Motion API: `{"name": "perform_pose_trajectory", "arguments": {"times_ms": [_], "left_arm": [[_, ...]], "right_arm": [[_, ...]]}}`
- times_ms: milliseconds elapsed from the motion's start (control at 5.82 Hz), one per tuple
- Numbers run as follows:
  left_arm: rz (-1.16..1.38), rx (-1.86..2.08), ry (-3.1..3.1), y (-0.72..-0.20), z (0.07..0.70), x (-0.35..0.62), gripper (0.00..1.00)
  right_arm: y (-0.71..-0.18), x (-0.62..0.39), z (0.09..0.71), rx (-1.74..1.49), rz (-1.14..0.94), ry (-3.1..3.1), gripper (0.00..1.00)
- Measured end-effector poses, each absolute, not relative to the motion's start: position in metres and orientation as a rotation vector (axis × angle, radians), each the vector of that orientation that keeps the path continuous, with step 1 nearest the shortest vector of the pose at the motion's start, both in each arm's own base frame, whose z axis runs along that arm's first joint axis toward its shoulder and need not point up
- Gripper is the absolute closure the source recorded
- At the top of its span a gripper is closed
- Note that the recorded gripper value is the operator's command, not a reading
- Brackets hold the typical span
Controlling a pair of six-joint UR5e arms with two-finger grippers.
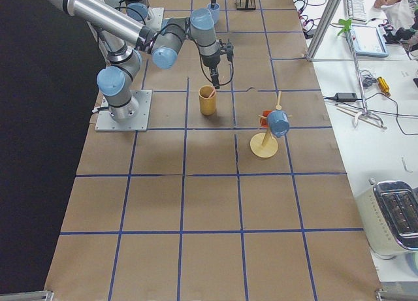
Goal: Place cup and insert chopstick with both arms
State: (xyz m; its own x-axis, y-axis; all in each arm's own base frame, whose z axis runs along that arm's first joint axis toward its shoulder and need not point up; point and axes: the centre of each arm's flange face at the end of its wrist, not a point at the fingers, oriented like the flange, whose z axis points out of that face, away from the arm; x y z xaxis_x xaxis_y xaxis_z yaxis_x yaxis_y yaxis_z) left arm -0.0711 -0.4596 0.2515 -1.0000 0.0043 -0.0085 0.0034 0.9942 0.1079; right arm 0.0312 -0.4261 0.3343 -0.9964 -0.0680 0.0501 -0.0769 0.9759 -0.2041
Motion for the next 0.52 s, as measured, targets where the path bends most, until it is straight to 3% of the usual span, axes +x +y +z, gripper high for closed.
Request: {"name": "perform_pose_trajectory", "arguments": {"times_ms": [172,344,516], "left_arm": [[0.173,0.012,3.129,-0.4577,0.235,-0.0727,0.65],[0.173,0.015,3.129,-0.4581,0.2302,-0.0731,0.88],[0.167,0.009,3.13,-0.4595,0.2303,-0.073,0.95]], "right_arm": [[-0.4262,0.0313,0.3341,0.113,0.328,-3.078,0.2],[-0.4281,0.0309,0.3358,0.117,0.368,-3.066,0.21],[-0.4305,0.0304,0.3373,0.121,0.411,-3.053,0.36]]}}
